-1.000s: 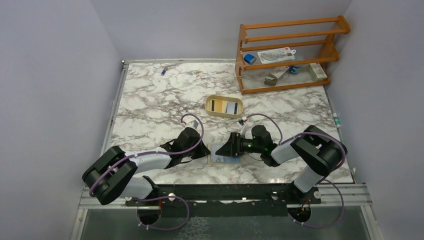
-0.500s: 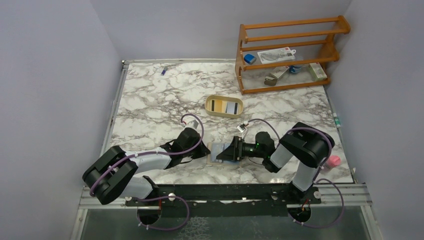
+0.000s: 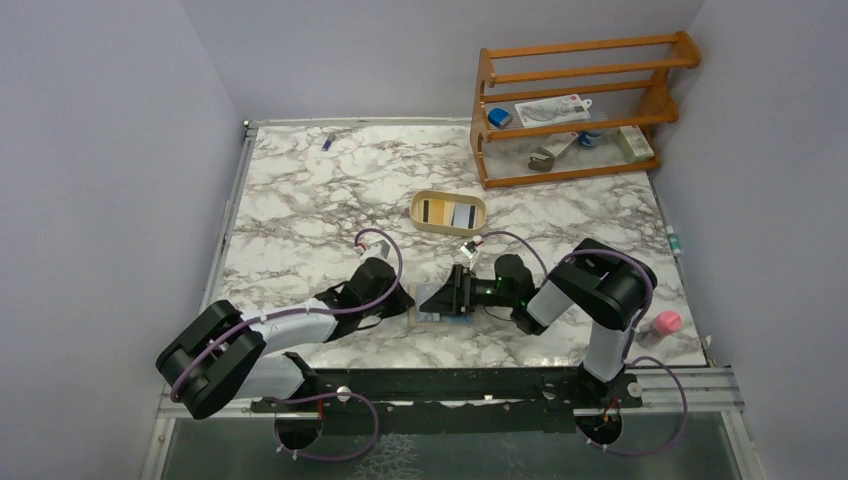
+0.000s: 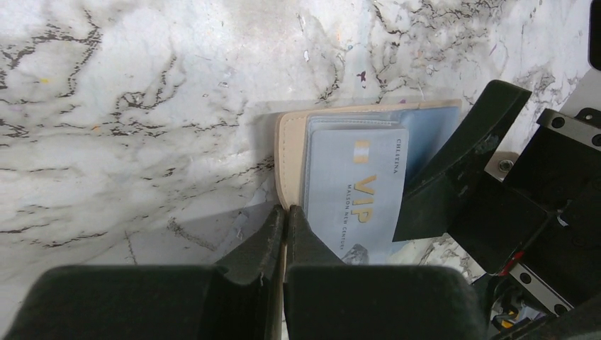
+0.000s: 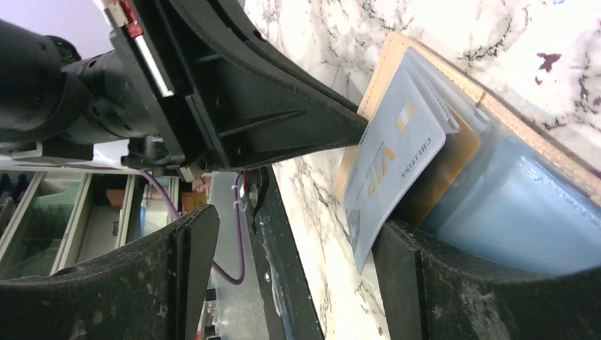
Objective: Take the credit cards out of the card holder
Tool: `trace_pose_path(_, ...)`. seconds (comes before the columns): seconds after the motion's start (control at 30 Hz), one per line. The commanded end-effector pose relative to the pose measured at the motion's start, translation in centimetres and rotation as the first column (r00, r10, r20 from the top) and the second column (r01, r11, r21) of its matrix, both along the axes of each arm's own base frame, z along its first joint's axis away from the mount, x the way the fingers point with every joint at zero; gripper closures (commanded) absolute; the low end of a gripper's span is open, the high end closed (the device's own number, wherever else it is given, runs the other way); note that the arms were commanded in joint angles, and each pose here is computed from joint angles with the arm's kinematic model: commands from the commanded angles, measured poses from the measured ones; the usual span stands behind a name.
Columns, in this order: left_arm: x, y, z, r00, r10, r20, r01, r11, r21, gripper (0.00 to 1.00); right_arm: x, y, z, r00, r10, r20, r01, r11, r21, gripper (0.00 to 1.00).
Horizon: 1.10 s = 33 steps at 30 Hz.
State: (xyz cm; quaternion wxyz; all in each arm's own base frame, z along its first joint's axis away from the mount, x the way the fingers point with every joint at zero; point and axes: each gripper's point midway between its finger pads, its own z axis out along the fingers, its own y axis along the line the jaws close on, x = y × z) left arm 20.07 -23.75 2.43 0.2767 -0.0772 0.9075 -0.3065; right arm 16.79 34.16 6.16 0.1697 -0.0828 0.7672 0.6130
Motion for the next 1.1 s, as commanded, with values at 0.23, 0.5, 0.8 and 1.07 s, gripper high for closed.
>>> trace_pose_path(0.23, -0.6, -0.1, 1.0, 1.000, 0.001, 0.009, -0.001, 1.000, -0.019, 1.00, 1.2, 1.5, -2.3, 0.998, -0.045, -0.037, 0.040, 0.993, -0.111, 0.19)
trace_pose_path(0.5, -1.0, 1.2, 0.0, 1.000, 0.024, 0.002, -0.024, 0.999, 0.024, 1.00, 0.1, 1.2, -0.2, 0.999, -0.019, -0.047, 0.017, 0.999, -0.041, 0.19)
trace_pose_path(0.8, -1.0, 2.3, 0.2, 0.999, 0.046, 0.022, -0.047, 0.997, 0.059, 1.00, 0.1, 0.8, 1.9, 0.999, -0.025, -0.031, 0.023, 0.999, -0.042, 0.19)
trace_pose_path(1.07, -0.9, 2.3, 0.2, 0.999, 0.045, 0.023, -0.047, 0.997, 0.065, 1.00, 0.0, -0.7, 1.6, 0.998, -0.046, -0.033, 0.044, 0.997, -0.064, 0.19)
